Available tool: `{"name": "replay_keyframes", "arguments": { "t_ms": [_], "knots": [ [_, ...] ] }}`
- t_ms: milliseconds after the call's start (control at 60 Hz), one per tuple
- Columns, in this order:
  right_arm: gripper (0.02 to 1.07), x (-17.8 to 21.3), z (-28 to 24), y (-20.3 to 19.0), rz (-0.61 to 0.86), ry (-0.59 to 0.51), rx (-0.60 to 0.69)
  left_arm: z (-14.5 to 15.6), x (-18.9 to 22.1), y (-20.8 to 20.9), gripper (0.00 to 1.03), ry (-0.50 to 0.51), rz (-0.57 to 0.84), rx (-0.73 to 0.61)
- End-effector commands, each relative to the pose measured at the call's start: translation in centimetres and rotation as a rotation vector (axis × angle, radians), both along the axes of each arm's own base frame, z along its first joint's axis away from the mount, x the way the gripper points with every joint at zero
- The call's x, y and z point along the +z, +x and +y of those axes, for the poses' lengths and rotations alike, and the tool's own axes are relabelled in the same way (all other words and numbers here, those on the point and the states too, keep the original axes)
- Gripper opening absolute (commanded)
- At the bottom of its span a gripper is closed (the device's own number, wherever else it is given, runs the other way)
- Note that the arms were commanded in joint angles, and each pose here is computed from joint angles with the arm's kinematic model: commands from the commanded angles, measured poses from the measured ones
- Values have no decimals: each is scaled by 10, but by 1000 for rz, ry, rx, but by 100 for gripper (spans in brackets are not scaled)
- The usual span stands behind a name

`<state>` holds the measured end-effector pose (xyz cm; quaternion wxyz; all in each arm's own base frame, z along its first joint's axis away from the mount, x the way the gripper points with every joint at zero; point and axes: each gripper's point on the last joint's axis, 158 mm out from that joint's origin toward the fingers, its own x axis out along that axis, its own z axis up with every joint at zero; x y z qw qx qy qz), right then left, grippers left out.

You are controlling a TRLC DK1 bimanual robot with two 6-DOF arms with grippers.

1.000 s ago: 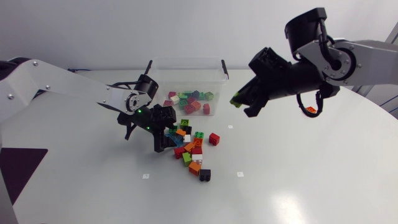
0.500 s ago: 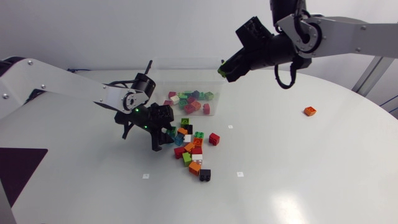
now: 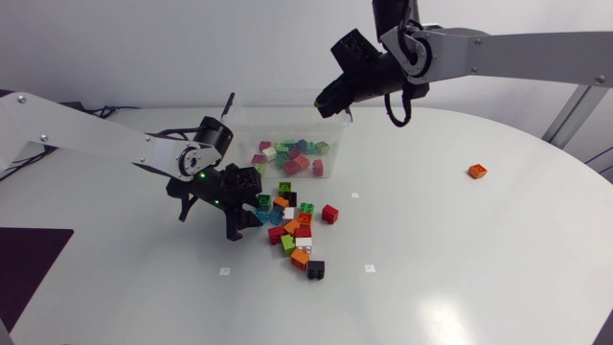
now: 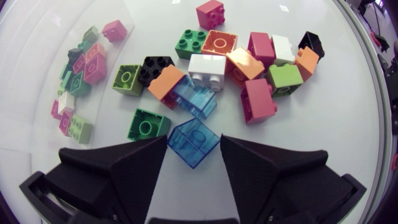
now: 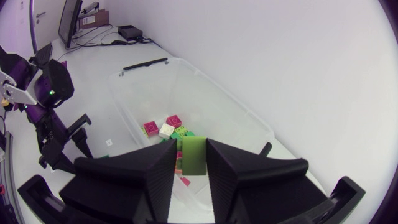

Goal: Place the duplo bricks in the container

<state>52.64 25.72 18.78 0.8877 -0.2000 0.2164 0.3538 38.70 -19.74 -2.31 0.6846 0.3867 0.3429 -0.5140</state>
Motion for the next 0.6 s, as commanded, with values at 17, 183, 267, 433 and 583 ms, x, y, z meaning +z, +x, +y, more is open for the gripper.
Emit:
{"name": "replay_keyframes", "arguments": {
  "t_ms": [17, 183, 267, 433, 583],
  "knots": [
    [22, -9, 7, 14, 2, 5, -16, 5, 2, -7, 58, 3, 7, 5],
    [92, -9, 7, 20, -8, 1, -30, 6, 5, -10, 58, 2, 6, 5],
    [98, -1, 1, 18, -20, 5, -36, 6, 4, -12, 58, 4, 10, 2],
    [100, 20, -22, 9, -55, 17, -67, 7, 2, -15, 51, 6, 15, 2],
    [100, 37, -58, 0, -92, 36, -133, 7, 1, -18, 51, 8, 21, -1]
  ]
}}
